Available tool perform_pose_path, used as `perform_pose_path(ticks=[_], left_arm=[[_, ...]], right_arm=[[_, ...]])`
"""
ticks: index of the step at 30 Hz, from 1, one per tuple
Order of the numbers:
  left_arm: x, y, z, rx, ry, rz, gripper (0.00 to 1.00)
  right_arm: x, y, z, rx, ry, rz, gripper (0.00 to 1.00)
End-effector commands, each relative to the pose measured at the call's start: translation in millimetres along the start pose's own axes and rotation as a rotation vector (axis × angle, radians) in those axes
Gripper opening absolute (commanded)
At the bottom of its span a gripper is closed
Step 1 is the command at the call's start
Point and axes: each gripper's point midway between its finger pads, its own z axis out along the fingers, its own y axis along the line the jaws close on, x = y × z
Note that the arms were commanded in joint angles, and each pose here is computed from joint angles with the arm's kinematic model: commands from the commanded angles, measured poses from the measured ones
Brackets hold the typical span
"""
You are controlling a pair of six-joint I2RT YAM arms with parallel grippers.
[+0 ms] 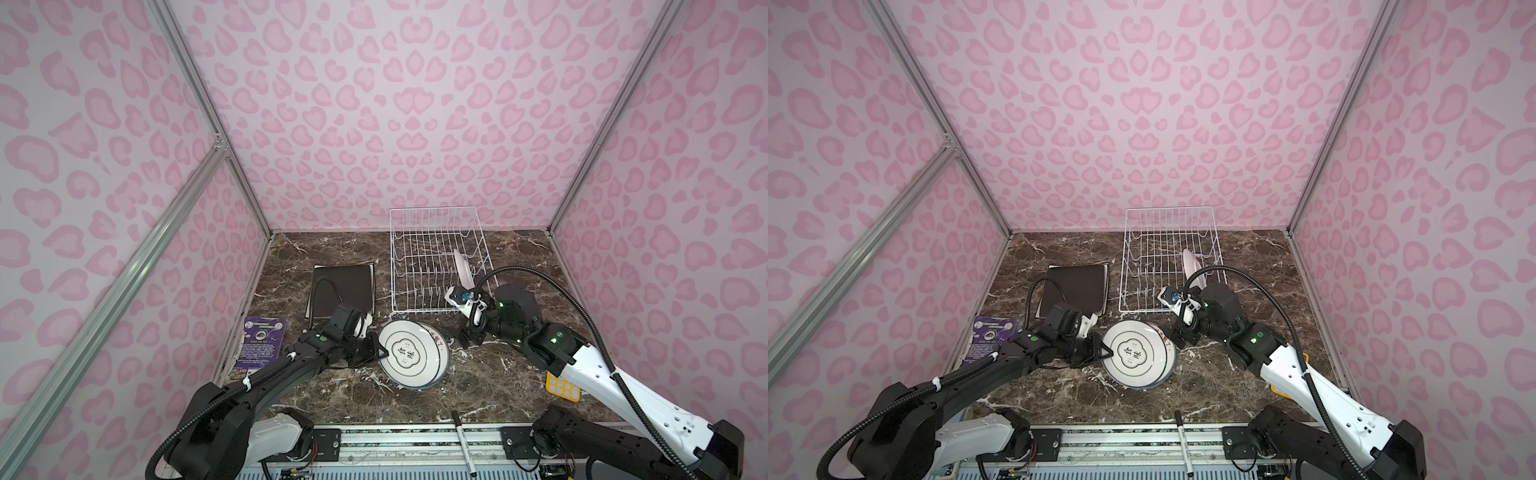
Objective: Unload the plates from the dish rack
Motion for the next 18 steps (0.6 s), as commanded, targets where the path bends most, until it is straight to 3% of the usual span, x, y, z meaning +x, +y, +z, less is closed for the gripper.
perform_pose_path(ticks=[1, 16, 18], left_arm=[[-7.1, -10.8, -0.6, 0.027, -0.018, 0.025, 0.16], [-10.6, -7.8, 6.2, -0.046, 0.005, 0.028, 0.35], [-10.3, -8.3, 7.3, -0.054, 0.013, 0.033, 0.44]], right_arm=[[-0.5, -1.7, 0.2, 0.012, -0.009, 0.008, 0.98], [1.6, -2.2, 0.9, 0.018, -0.008, 0.018, 0.98], [2.7, -2.1, 0.7, 0.020, -0.007, 0.020, 0.98]])
